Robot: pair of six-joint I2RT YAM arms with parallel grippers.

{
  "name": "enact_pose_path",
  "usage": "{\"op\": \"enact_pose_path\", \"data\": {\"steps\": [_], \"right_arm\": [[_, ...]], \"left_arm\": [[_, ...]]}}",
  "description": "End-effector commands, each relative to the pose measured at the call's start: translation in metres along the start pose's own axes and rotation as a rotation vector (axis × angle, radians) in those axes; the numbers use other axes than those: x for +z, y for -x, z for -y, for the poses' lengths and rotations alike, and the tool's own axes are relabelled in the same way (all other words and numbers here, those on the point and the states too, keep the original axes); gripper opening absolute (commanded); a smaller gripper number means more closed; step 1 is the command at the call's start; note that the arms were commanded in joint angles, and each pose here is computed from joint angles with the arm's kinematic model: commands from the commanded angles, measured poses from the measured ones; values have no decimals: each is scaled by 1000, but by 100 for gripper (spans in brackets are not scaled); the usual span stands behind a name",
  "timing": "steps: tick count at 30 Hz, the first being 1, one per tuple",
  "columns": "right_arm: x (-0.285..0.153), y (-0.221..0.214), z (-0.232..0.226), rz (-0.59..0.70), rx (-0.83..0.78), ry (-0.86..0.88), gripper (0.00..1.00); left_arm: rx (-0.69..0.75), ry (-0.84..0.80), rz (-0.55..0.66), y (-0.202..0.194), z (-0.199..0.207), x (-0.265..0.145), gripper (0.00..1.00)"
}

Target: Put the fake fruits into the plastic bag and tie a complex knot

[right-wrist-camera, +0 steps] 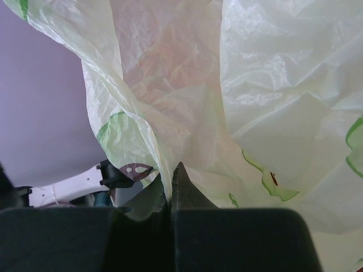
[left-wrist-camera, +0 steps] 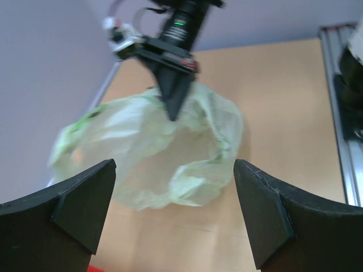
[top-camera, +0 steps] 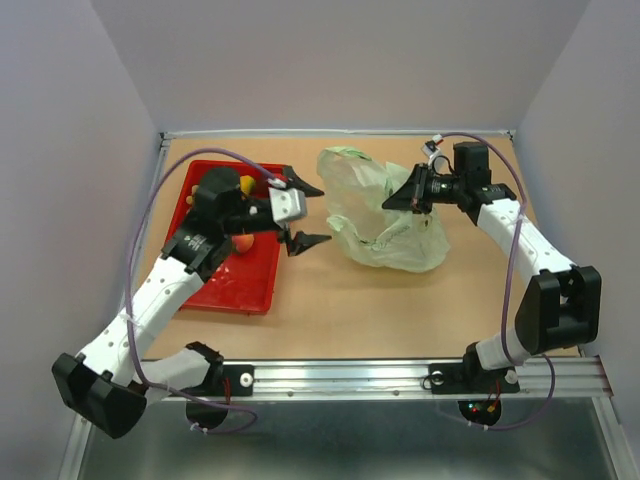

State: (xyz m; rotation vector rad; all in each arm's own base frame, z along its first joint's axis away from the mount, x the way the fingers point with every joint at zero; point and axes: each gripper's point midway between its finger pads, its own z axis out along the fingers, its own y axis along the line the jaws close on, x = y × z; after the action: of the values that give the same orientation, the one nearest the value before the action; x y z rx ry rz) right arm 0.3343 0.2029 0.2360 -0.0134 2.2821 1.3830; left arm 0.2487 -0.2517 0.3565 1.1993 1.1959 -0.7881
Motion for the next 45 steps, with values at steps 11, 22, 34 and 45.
{"op": "enact_pose_path", "data": {"steps": [11, 22, 34, 45], "right_arm": [[-3, 22, -25, 47, -24, 84, 0], [-13, 71, -1, 235, 64, -10, 1], [-29, 93, 32, 380, 209, -58, 1], [-35, 52, 1, 223, -61, 106, 0]], "left_arm": [[595, -119, -447, -124, 18, 67, 99], [95, 338, -427, -115, 4, 33, 0], [289, -295, -425, -158, 158, 21, 11], [98, 1, -104, -8, 96, -1, 93]]}}
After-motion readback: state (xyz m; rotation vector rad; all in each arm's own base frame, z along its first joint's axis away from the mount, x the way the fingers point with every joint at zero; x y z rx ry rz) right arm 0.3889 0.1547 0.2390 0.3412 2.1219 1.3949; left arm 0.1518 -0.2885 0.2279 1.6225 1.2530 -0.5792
